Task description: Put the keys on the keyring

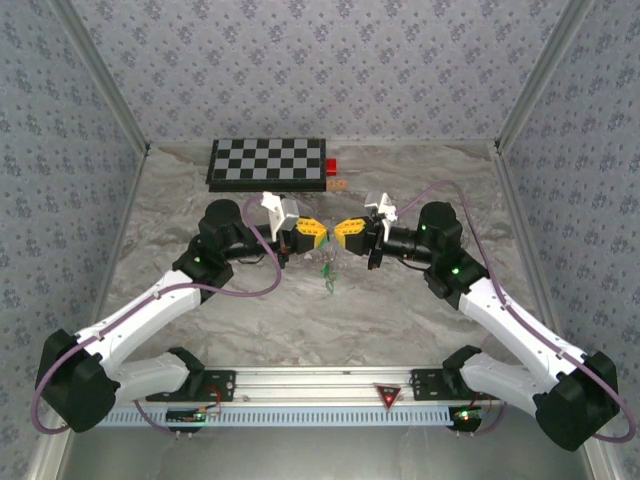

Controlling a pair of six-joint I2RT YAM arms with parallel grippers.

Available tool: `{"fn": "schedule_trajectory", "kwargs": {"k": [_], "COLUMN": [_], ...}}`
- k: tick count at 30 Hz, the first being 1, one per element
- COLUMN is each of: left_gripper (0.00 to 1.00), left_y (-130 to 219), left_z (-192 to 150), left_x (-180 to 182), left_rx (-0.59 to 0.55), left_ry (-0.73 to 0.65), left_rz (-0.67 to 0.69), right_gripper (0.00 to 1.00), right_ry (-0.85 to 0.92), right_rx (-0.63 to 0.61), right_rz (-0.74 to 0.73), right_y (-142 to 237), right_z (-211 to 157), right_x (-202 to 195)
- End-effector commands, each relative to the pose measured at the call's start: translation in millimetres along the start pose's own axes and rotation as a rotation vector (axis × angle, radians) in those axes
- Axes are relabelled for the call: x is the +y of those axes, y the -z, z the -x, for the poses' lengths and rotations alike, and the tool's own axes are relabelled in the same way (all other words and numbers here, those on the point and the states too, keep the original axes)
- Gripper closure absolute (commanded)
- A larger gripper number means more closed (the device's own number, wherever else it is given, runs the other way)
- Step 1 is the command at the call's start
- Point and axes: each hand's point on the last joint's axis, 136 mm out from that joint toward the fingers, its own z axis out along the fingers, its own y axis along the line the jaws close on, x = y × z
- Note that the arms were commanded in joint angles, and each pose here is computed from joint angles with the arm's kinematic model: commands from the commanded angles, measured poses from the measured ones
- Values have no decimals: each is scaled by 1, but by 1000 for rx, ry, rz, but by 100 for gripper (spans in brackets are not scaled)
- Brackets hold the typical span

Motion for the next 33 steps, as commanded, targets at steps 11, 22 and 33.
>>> {"fn": "schedule_trajectory", "kwargs": {"k": [11, 22, 33], "left_gripper": [100, 100, 93], "left_y": [1, -4, -12], "left_z": [23, 12, -12], "left_x": [-17, -17, -6], "left_rx": [-43, 1, 77], "left_ry": [-57, -69, -88], "left_rz": [-74, -86, -26], "right_gripper": [100, 100, 100], "right_ry": [-14, -56, -63], "right_rx": [-42, -29, -56], "right_rz": [-76, -73, -73], "right_y": [4, 1, 4], "right_z": [16, 17, 25], "right_x": [-15, -18, -19]}}
